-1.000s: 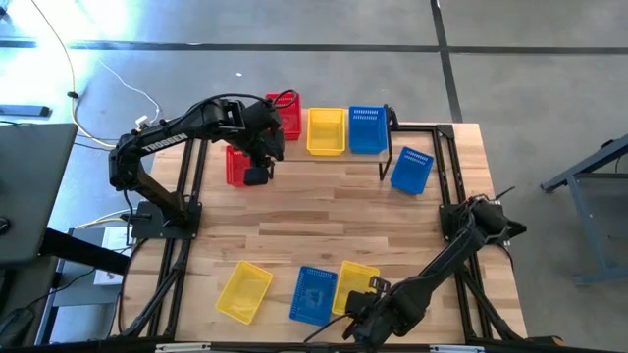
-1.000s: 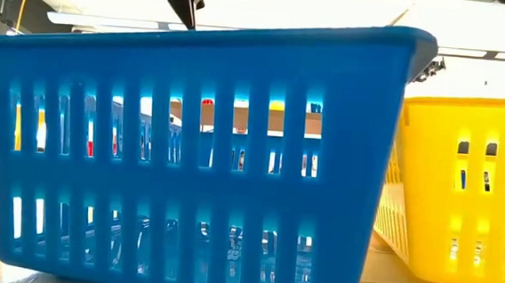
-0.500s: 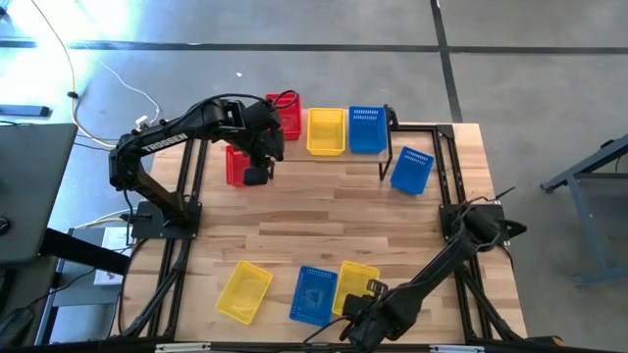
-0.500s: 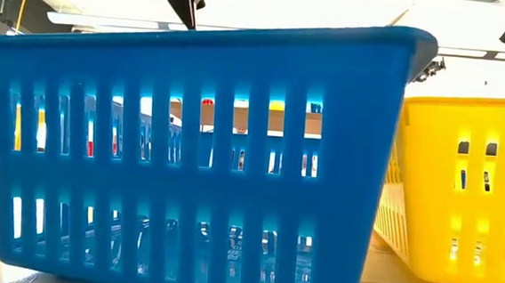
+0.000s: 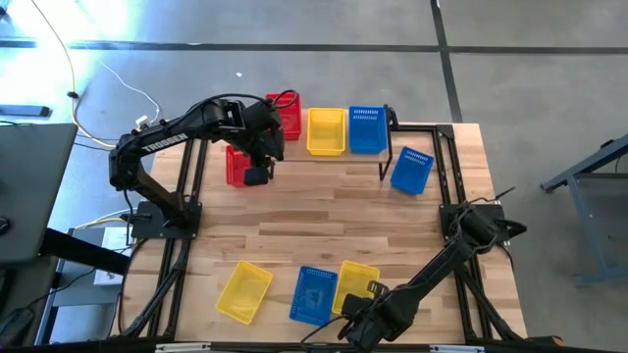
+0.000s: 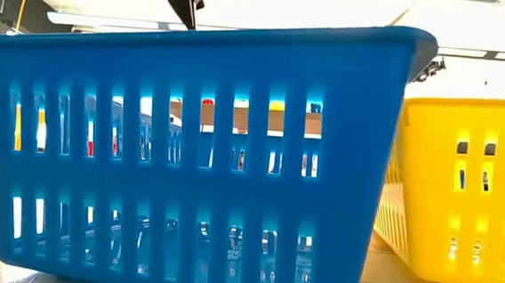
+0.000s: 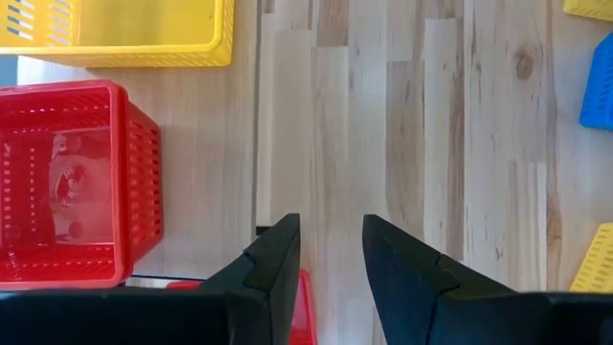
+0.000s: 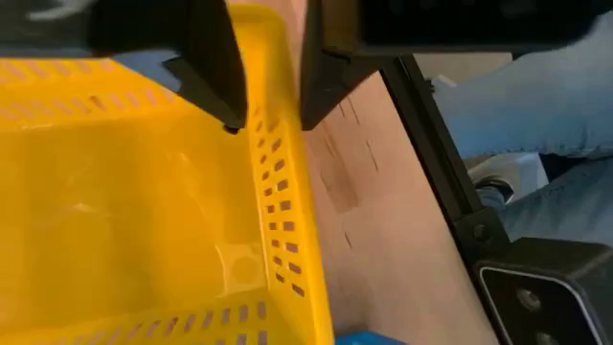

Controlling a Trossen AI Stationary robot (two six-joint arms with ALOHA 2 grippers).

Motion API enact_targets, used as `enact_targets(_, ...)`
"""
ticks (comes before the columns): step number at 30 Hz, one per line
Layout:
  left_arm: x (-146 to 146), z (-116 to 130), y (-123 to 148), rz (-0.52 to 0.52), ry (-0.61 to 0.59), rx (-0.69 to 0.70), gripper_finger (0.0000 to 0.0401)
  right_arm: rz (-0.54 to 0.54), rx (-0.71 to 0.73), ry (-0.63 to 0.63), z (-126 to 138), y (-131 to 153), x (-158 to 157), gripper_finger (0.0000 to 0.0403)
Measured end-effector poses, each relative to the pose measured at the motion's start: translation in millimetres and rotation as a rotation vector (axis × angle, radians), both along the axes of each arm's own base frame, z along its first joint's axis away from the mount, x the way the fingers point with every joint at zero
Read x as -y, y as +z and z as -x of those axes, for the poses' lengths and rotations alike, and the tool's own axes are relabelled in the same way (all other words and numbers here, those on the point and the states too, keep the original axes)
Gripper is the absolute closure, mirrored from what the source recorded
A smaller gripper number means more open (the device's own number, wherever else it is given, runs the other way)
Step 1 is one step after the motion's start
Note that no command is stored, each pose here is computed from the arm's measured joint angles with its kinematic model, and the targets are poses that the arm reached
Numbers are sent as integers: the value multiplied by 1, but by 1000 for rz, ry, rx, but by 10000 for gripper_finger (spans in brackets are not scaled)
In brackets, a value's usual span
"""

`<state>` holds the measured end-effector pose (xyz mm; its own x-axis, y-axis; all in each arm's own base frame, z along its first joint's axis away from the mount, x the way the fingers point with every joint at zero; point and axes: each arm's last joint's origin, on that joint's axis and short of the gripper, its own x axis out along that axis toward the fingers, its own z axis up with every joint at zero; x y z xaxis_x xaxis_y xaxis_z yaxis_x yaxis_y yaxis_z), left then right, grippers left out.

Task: Stack baskets on shelf by color
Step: Stack the right yellow bin on top of the yellow bin on the shelf

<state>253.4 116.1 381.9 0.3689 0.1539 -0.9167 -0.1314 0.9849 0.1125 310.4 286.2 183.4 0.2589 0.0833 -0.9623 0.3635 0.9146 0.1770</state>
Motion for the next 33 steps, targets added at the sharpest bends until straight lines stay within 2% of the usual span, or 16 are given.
enact_targets(3, 0, 0, 0, 1, 1, 0, 295, -5, -17, -6, 1, 0, 0, 379)
enact_targets(5, 0, 0, 0, 1, 1, 0, 295, 2, -24, -5, 2, 0, 1, 395)
enact_targets(9, 0, 0, 0, 1, 1, 0, 295, 11, -35, -6, 3, 0, 2, 385)
enact_targets(12, 0, 0, 0, 1, 1, 0, 295, 22, -44, -5, 5, 3, 4, 397)
enact_targets(17, 0, 0, 0, 1, 1, 0, 295, 48, -5, -11, 9, 19, 9, 399)
enact_targets(26, 0, 0, 0, -2, -6, -1, 295, 130, 139, 50, 18, 63, 27, 401)
enact_targets(33, 2, -1, 0, -2, -14, -1, 295, 230, 273, 103, 22, 110, 63, 402)
